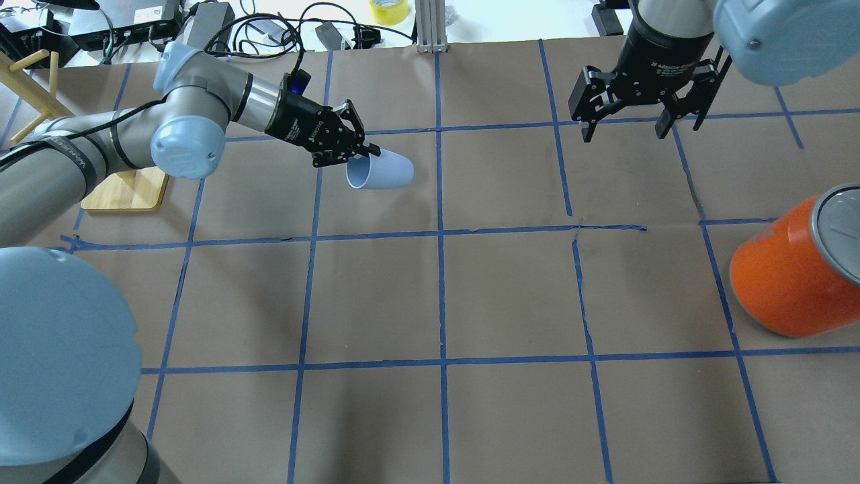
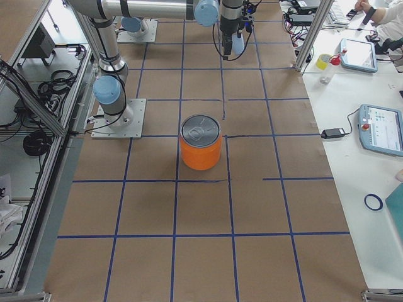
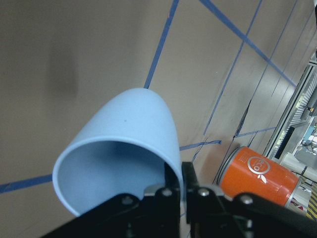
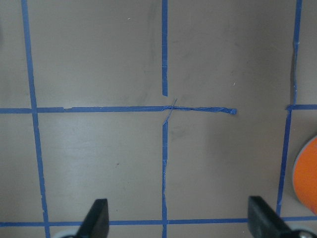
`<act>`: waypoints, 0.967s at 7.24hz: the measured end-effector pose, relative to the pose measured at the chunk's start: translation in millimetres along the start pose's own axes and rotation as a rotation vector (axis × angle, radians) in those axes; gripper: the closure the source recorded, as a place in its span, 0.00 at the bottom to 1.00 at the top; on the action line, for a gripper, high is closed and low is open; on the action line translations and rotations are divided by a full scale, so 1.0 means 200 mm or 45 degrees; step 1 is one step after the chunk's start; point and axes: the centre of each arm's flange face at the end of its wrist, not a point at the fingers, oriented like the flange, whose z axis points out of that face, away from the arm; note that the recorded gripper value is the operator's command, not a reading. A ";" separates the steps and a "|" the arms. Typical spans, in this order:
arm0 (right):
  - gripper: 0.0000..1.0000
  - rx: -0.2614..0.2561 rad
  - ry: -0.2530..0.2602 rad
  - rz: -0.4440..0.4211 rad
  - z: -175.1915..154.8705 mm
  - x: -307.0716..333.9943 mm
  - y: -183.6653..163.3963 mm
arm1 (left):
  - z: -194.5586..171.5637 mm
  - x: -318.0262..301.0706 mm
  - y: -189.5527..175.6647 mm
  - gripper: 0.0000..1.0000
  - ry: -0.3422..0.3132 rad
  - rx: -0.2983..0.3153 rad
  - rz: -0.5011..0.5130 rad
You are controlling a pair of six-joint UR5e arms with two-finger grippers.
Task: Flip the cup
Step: 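Lift the cup with the left gripper and set it upright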
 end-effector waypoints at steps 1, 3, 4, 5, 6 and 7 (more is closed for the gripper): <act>0.00 0.001 0.014 0.000 0.00 0.01 0.00 | -0.12 0.01 -0.06 1.00 -0.228 0.104 0.041; 0.00 -0.001 0.056 -0.003 0.00 0.02 0.00 | -0.26 -0.06 -0.13 1.00 -0.647 0.186 0.313; 0.00 -0.002 0.064 -0.004 0.00 0.03 0.00 | -0.29 -0.10 -0.16 1.00 -0.798 0.162 0.462; 0.00 -0.003 0.067 -0.003 0.00 0.03 0.00 | -0.31 -0.13 -0.18 1.00 -0.911 0.133 0.590; 0.00 0.000 0.065 -0.001 0.01 0.03 0.00 | -0.32 -0.14 -0.20 1.00 -0.961 0.117 0.679; 0.00 0.006 0.061 0.001 0.01 0.02 -0.01 | -0.31 -0.15 -0.20 1.00 -0.980 0.092 0.711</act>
